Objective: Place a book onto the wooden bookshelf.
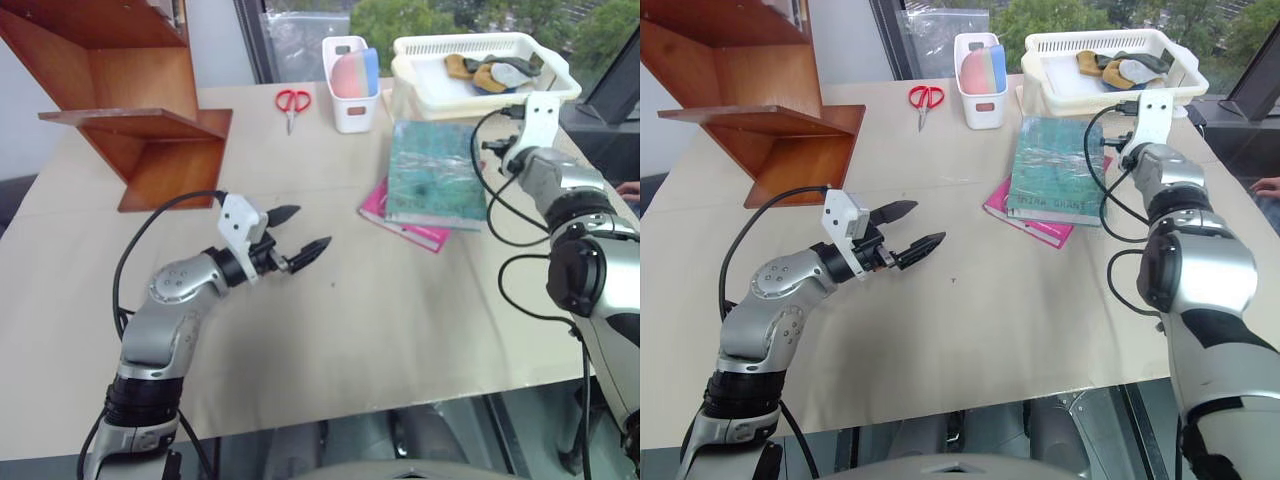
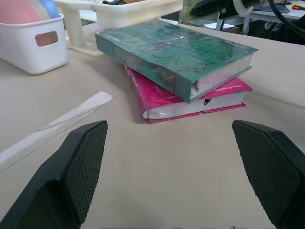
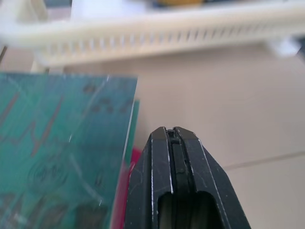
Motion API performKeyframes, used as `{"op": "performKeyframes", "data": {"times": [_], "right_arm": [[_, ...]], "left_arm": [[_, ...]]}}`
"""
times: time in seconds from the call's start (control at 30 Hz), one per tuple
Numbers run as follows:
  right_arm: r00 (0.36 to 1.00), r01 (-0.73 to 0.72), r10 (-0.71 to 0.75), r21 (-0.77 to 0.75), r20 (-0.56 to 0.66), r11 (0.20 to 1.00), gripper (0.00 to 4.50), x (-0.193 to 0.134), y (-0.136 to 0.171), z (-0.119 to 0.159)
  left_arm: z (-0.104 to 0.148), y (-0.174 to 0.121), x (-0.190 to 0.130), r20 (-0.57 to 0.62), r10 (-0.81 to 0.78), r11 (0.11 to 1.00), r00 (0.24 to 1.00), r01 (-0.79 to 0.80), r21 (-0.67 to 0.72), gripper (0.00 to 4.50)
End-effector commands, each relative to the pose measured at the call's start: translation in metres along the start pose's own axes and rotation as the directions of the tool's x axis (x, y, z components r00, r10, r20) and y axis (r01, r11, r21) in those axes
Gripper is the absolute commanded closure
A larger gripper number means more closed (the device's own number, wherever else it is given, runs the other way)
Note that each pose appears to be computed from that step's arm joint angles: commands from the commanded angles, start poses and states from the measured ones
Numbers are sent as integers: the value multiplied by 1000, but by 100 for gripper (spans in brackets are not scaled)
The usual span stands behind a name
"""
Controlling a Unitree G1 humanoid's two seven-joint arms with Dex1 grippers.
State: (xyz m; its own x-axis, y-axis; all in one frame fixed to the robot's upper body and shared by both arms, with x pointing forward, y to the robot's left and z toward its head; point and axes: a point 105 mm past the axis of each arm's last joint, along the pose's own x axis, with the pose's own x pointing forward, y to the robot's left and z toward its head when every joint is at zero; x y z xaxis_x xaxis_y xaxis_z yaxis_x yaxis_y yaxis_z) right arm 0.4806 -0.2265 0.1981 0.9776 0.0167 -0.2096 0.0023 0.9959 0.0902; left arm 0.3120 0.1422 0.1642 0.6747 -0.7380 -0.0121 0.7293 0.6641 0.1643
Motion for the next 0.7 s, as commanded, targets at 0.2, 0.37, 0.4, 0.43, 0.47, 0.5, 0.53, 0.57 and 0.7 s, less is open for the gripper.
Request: {"op": "performKeyframes", "data": {"times": [0.2,0.37,0.4,0.43,0.47,0.5,0.53,0.57,0.7], "right_arm": [[996,-86,85,79,10,993,443,-1,11,6],[997,-83,83,47,-4,995,443,-1,9,2],[996,-83,84,48,-4,995,443,-1,9,2],[997,-76,76,33,-10,997,443,-1,7,1],[998,-57,57,25,-13,998,443,-1,4,-1],[999,-43,44,21,-15,999,443,-1,2,-1],[1000,-17,17,19,-12,1000,443,-1,-2,-2],[1000,-3,3,29,-7,1000,443,-1,-5,-1],[1000,18,-19,68,8,998,443,-2,-9,1]], "left_arm": [[13,2,-6,40,35,999,999,-37,39,0],[13,2,-6,41,39,998,998,-40,39,0],[13,2,-5,41,38,998,998,-40,38,0],[13,2,-5,40,37,999,999,-38,38,0],[13,1,-5,40,35,999,999,-37,38,0],[13,1,-5,40,34,999,999,-35,38,0],[13,1,-5,40,33,999,999,-34,38,0],[13,1,-6,40,33,999,999,-34,38,0],[12,-1,-7,39,32,999,999,-33,35,0]]}}
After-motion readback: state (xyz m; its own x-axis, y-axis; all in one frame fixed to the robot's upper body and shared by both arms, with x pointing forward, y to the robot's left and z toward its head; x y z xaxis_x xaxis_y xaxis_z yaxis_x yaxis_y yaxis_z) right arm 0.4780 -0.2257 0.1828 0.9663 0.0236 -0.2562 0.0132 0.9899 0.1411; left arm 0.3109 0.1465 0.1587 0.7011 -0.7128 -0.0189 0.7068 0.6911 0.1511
